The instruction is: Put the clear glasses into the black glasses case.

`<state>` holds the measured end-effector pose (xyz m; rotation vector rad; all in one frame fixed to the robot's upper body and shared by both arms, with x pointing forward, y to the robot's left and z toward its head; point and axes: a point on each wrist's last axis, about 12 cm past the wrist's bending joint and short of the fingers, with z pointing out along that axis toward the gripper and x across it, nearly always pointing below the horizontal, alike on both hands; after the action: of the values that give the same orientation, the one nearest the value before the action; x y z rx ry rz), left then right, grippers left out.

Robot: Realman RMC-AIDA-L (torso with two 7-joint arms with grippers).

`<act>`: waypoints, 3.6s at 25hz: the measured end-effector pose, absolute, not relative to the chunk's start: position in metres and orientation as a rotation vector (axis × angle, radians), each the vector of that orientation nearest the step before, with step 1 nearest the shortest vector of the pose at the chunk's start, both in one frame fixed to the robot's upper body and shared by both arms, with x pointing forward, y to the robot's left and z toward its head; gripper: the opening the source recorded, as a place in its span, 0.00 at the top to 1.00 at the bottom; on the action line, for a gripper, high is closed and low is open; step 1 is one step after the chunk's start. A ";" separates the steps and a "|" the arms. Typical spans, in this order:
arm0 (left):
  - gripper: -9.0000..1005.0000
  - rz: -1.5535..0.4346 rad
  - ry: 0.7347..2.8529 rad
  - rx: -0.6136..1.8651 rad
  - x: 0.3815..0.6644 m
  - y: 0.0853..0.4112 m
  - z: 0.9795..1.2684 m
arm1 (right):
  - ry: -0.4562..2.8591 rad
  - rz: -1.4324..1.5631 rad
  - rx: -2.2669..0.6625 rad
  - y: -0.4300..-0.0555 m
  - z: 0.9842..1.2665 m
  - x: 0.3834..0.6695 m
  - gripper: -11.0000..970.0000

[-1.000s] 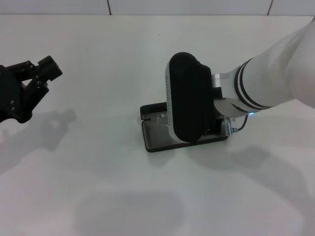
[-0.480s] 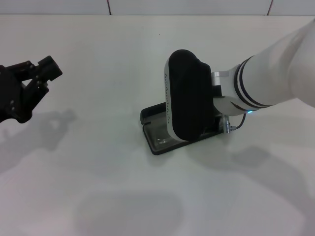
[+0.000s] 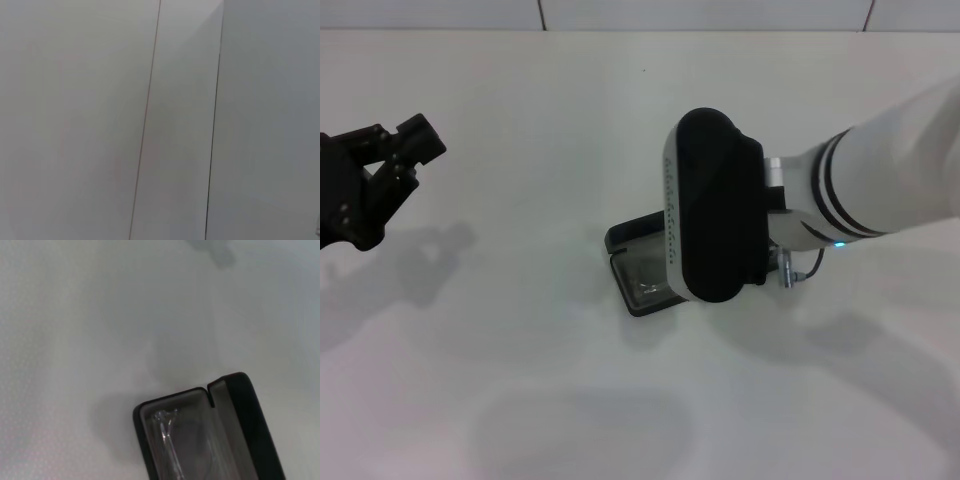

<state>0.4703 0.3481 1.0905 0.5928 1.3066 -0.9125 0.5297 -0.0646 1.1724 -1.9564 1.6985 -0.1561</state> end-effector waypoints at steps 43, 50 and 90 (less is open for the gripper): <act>0.84 -1.008 1.792 0.960 0.588 0.166 1.086 | 1.767 0.767 -0.376 -0.410 1.198 0.484 0.80; 0.83 -0.992 1.837 0.925 0.586 0.172 1.077 | 1.767 0.784 -0.383 -0.408 1.193 0.486 0.80; 0.80 -1.220 1.690 1.102 0.547 0.169 1.085 | 1.721 0.917 -0.552 -0.388 1.175 0.481 0.69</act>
<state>0.5474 0.1687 1.0851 1.1017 1.6904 -1.2197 0.4806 -0.3885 1.1749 -0.5522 1.7213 0.9166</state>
